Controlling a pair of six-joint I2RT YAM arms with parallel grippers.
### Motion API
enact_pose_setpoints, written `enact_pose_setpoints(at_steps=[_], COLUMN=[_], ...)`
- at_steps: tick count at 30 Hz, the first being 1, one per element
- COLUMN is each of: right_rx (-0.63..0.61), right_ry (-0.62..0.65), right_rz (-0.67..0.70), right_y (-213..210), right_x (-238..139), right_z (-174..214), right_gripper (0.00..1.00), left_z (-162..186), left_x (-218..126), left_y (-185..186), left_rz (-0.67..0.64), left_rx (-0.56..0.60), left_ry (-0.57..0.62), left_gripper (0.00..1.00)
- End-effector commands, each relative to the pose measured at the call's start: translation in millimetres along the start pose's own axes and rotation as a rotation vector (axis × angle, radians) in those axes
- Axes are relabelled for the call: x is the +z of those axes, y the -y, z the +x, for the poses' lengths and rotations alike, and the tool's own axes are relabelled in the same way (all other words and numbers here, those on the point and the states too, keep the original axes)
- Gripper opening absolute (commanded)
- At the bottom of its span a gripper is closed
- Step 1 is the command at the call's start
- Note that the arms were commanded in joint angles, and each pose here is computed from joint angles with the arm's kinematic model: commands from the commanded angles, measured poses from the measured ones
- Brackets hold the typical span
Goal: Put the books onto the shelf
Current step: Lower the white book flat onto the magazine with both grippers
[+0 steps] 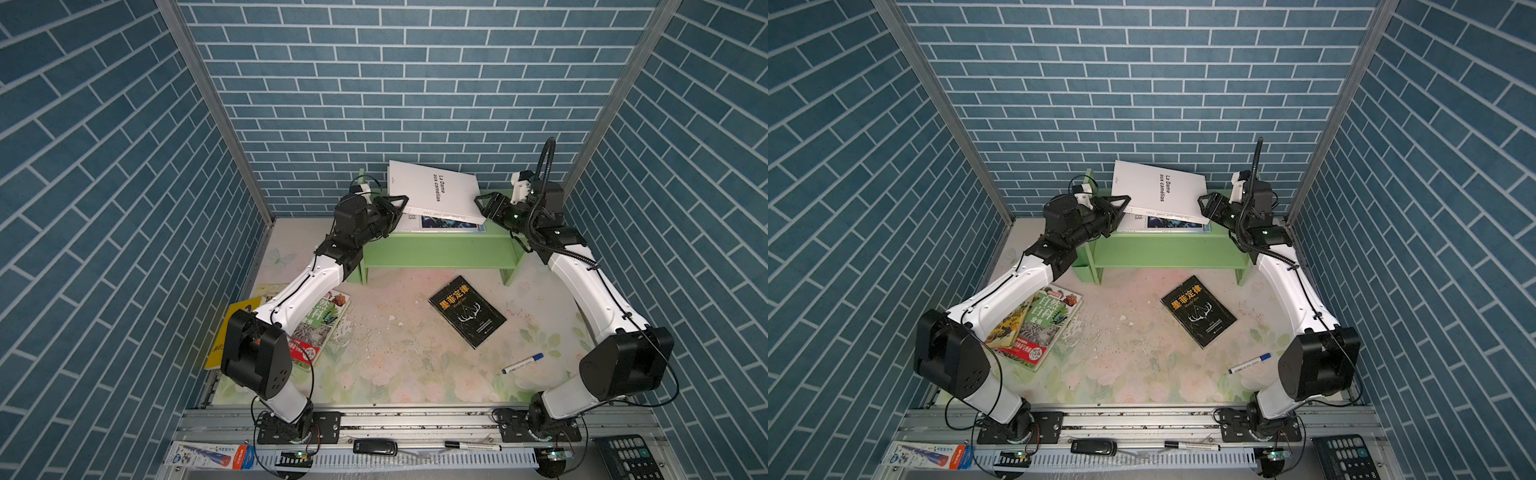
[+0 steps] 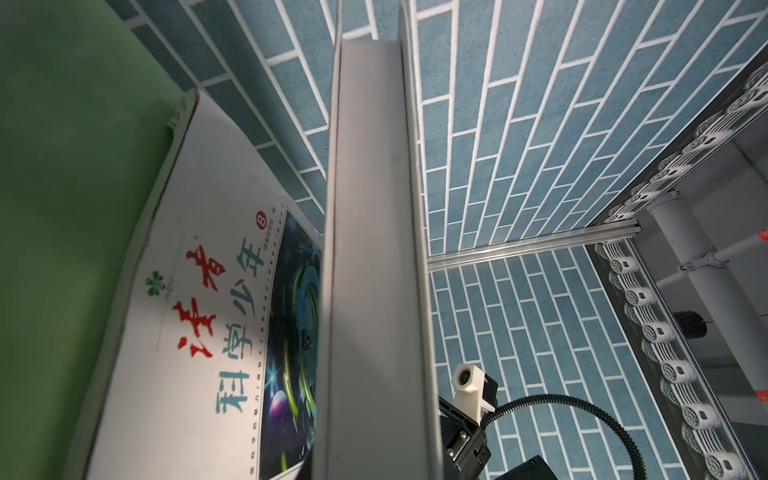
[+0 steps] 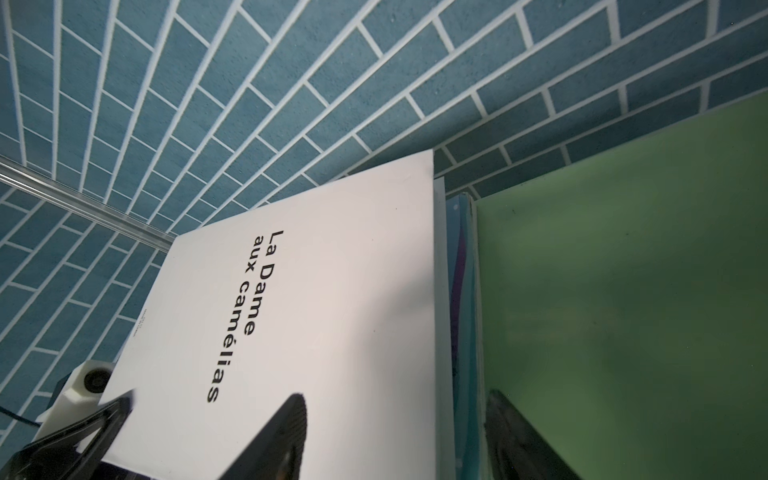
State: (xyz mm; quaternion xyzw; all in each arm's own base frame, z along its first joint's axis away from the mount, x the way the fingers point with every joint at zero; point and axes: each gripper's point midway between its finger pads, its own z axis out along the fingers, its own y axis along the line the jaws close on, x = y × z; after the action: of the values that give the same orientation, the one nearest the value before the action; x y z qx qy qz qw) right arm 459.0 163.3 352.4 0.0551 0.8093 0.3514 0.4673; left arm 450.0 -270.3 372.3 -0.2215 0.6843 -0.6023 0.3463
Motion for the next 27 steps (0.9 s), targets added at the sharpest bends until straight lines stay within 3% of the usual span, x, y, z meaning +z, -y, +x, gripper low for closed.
enact_pose_setpoints(at_steps=[1,27], right_rx=[-0.044,-0.048], right_ry=[0.015,-0.004], right_rz=[0.012,0.049], right_y=[-3.5,1.4], right_x=[-0.3,6.0], right_z=[-5.6,2.3], right_gripper=[0.68,0.68], left_z=[0.2,10.1], left_x=[-11.3,-7.3], left_y=[25.8,7.3], left_rz=[0.072,0.041], left_rx=[0.026,-0.012], left_ry=[0.011,-0.038], left_gripper=[0.24,0.24])
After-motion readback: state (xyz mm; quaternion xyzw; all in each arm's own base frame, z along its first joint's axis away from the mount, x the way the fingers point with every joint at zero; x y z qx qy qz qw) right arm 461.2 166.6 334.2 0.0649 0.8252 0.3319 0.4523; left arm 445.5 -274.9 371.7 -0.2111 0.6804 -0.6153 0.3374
